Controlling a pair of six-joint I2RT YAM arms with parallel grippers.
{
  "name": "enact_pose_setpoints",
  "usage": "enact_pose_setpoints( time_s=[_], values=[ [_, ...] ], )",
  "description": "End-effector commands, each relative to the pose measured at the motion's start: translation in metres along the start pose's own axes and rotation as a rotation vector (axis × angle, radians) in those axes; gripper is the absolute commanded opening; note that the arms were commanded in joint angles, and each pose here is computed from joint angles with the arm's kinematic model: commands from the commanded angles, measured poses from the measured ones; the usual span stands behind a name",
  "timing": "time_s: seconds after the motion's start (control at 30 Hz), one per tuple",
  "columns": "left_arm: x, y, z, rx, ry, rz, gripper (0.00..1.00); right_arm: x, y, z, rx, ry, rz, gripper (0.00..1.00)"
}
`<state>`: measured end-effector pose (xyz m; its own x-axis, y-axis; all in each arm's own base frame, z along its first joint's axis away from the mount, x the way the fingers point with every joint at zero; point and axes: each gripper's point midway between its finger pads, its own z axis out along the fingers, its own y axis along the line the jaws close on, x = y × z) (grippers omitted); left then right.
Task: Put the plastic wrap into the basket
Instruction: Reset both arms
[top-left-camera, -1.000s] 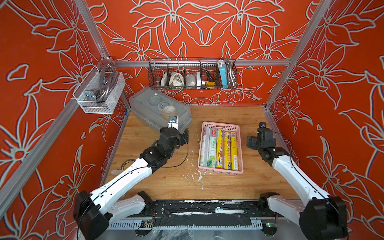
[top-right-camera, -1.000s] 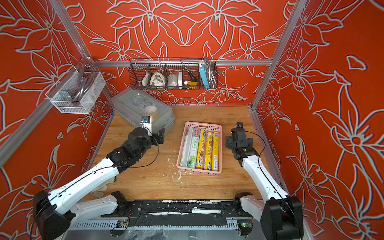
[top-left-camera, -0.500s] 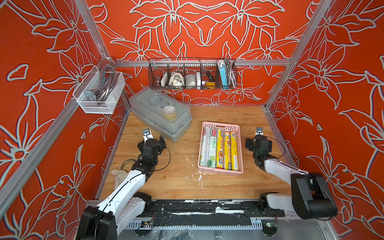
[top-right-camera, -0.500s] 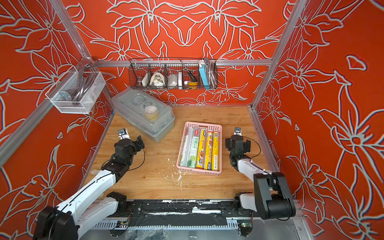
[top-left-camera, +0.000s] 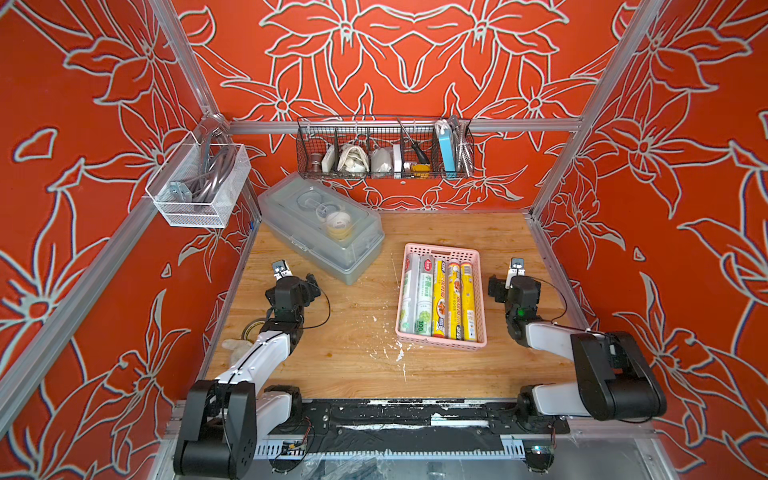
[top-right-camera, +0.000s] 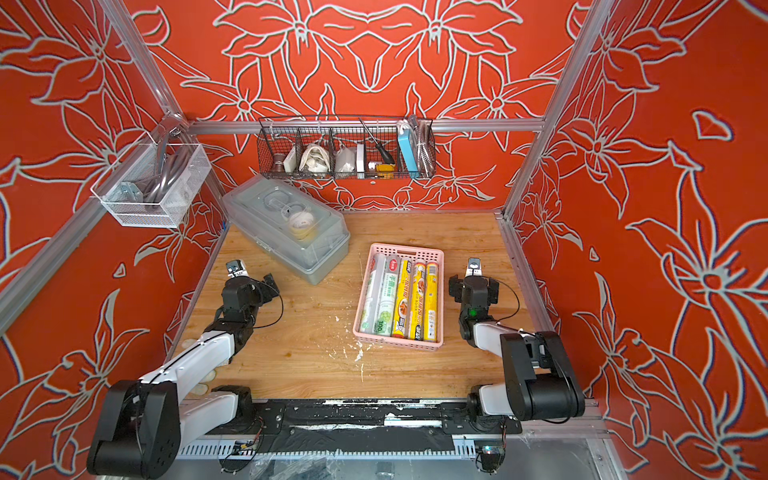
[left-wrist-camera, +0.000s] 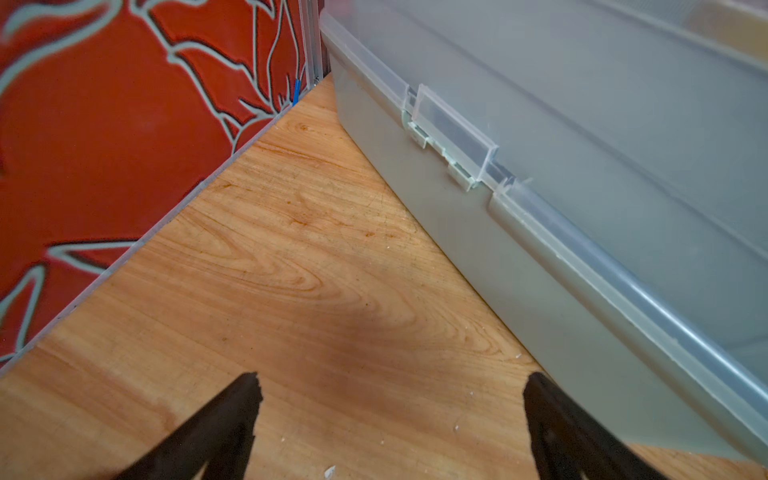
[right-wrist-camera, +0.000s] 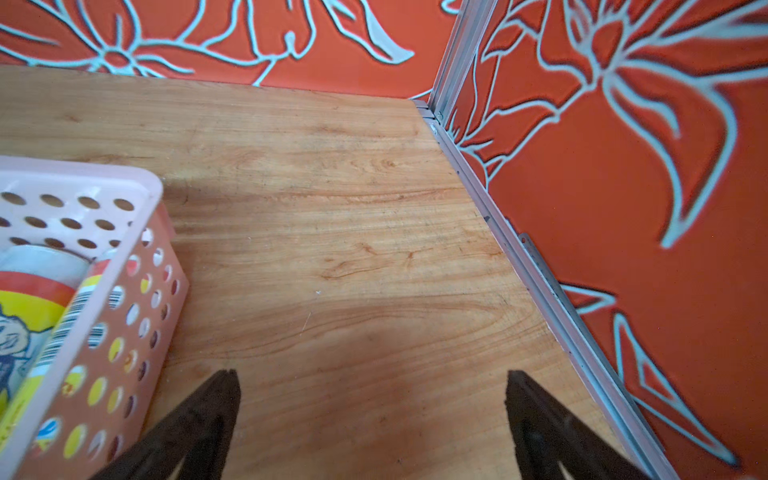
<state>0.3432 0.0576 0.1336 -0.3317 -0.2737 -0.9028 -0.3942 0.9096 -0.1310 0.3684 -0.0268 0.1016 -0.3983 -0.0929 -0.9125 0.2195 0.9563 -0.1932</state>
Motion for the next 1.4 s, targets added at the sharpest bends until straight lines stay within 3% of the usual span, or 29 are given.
enact_pose_setpoints(
  time_s=[0.0, 0.23, 0.37, 0.5, 0.6, 0.67, 0.77, 0.83, 0.9, 0.97, 1.37],
  values=[
    [-0.011, -0.001, -0.005, 0.023, -0.059, -0.022, 0.98, 0.001, 0.005, -0.001, -0.034, -0.061, -0.005, 1.0],
    [0.003, -0.013, -0.012, 0.065, -0.016, 0.024, 0.98, 0.003, 0.005, 0.0, -0.037, -0.038, -0.008, 1.0],
    [0.024, -0.002, -0.01, 0.051, -0.062, 0.049, 0.98, 0.003, 0.005, -0.001, -0.038, -0.034, -0.009, 1.0],
    [0.018, 0.002, -0.011, 0.071, -0.17, 0.059, 0.98, 0.005, 0.005, -0.001, -0.038, -0.025, -0.011, 1.0],
    [0.027, 0.009, 0.004, 0.068, -0.138, 0.024, 0.98, 0.004, 0.005, -0.001, -0.038, -0.026, -0.011, 1.0],
    [0.033, -0.004, 0.01, 0.125, -0.081, 0.066, 0.98, 0.003, 0.005, -0.001, -0.038, -0.031, -0.01, 0.99],
    [0.042, -0.017, 0.02, 0.194, -0.084, 0.101, 0.98, 0.004, 0.005, -0.001, -0.038, -0.029, -0.011, 1.0],
    [0.045, -0.017, 0.02, 0.188, -0.032, 0.108, 0.98, 0.004, 0.005, 0.0, -0.038, -0.03, -0.01, 0.99],
    [0.042, -0.018, 0.023, 0.189, -0.062, 0.104, 0.98, 0.004, 0.005, -0.001, -0.039, -0.029, -0.011, 1.0],
    [0.045, -0.019, 0.027, 0.177, 0.004, 0.115, 0.98, 0.004, 0.005, -0.001, -0.039, -0.029, -0.011, 1.0],
    [0.044, -0.024, 0.028, 0.177, -0.007, 0.142, 0.98, 0.004, 0.005, 0.0, -0.039, -0.028, -0.011, 1.0]
  ],
)
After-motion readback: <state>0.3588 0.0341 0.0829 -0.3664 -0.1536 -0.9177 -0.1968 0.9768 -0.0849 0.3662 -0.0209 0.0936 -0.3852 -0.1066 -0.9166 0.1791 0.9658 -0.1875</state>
